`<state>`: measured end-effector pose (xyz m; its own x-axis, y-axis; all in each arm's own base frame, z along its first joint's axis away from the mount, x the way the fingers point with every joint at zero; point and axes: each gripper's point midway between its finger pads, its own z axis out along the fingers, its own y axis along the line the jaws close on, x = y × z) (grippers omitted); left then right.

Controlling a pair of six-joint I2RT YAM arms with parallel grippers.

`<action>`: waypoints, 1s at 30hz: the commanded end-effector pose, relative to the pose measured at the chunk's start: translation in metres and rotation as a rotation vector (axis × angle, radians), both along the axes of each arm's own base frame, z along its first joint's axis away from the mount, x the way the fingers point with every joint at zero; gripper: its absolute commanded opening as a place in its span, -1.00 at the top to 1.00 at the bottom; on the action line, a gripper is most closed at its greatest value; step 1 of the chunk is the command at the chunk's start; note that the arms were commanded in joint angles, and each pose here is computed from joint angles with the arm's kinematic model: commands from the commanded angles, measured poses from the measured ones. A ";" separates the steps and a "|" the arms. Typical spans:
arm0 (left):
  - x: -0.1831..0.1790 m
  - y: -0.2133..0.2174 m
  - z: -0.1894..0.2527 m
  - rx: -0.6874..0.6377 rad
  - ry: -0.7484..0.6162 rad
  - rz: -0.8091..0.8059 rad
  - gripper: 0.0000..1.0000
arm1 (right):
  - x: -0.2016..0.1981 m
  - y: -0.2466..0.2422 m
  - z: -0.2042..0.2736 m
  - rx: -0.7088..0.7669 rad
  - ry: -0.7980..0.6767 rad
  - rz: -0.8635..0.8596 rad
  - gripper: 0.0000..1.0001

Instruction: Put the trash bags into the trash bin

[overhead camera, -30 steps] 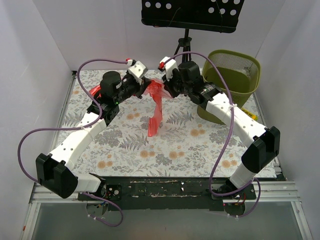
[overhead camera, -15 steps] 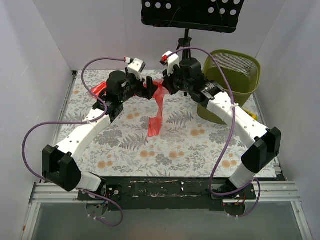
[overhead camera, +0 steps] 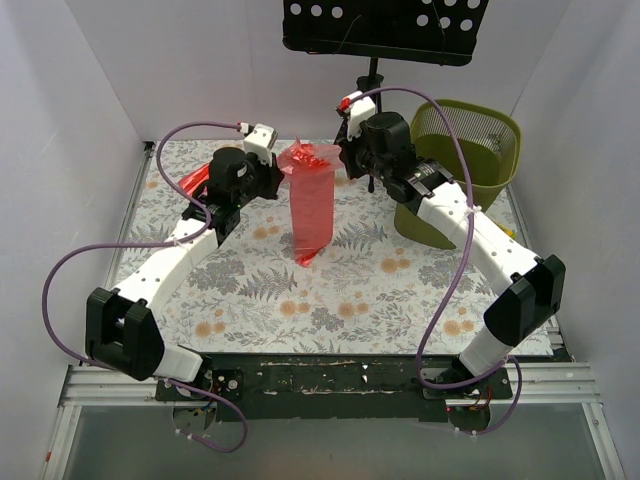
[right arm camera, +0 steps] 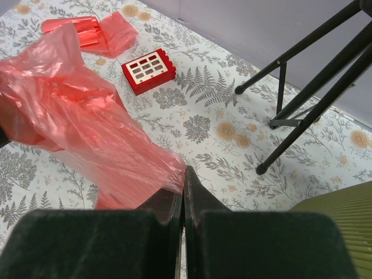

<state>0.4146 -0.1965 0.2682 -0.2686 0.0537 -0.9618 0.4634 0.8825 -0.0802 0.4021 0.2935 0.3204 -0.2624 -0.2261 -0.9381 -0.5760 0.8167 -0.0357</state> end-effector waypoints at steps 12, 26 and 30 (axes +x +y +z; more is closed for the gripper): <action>-0.042 -0.014 0.077 -0.011 -0.207 -0.261 1.00 | -0.029 0.016 0.032 0.021 -0.094 0.256 -0.18; -0.075 -0.018 0.087 0.225 -0.420 -0.410 1.00 | -0.052 0.067 0.026 0.117 0.012 0.554 -0.15; -0.078 -0.008 0.084 0.254 -0.403 -0.368 1.00 | -0.031 0.059 0.033 0.131 -0.001 0.424 0.97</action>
<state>0.3457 -0.2141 0.3526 0.1693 0.2620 -0.9501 0.7147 0.6311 0.3014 0.3576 0.3548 0.3140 -0.1936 -0.2869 -0.9382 -0.8969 0.4393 0.0507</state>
